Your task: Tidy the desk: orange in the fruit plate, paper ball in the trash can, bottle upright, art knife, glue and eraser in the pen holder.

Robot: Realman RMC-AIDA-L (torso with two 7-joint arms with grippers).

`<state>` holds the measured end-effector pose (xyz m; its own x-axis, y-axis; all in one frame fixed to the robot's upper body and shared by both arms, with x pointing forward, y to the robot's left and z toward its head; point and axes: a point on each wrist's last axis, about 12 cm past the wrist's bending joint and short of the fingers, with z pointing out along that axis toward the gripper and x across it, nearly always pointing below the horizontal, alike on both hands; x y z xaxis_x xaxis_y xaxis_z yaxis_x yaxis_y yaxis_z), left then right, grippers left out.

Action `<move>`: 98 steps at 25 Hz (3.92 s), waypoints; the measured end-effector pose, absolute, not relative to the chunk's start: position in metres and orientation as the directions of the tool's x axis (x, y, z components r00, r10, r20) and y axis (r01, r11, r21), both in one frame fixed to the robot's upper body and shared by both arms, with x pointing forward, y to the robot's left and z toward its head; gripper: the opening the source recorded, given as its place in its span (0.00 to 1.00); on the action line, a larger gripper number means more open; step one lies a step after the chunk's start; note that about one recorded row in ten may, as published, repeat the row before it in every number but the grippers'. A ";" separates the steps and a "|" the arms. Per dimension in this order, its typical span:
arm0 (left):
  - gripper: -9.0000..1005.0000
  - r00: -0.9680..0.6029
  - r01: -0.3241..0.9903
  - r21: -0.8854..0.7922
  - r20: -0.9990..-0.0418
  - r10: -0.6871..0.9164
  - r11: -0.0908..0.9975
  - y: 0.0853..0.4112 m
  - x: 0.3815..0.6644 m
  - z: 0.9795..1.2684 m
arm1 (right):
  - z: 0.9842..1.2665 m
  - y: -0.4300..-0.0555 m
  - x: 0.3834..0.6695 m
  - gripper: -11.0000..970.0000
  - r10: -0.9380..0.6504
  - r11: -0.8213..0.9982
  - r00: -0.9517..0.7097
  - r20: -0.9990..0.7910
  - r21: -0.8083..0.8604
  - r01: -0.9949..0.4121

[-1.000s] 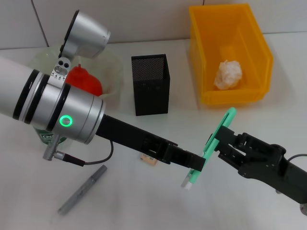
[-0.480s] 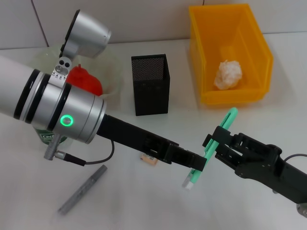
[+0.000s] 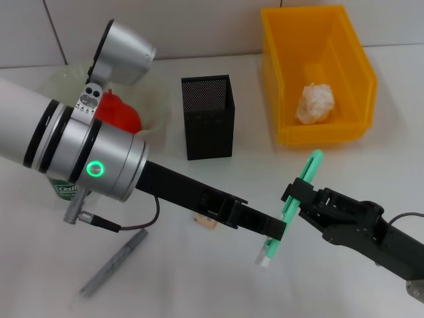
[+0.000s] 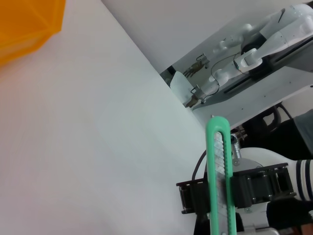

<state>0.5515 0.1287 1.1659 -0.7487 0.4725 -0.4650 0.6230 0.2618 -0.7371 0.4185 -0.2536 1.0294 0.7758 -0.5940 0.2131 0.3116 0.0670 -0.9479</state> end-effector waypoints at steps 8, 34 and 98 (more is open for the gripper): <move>0.19 -0.757 0.609 -0.759 -0.468 0.456 0.230 0.129 0.552 1.166 | 1.028 -0.253 0.419 0.23 -0.595 0.058 0.774 0.216 -0.949 0.309; 0.48 -0.095 0.991 -0.067 -0.960 0.264 0.112 0.162 0.534 1.133 | 1.093 -0.288 0.539 0.19 -0.015 0.807 0.453 -0.891 -0.279 -0.521; 0.50 -0.045 0.942 -0.024 -0.998 0.052 0.335 0.247 0.489 1.061 | 1.112 -0.173 0.639 0.19 -0.247 0.595 -0.209 -0.946 0.022 -0.803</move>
<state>0.4885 0.2474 1.0612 -0.0445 0.0524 -0.9976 0.9419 0.3349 -0.0245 0.6387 -0.1728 1.1119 -0.2087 -0.2466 -0.9464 -0.8032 0.5952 0.0220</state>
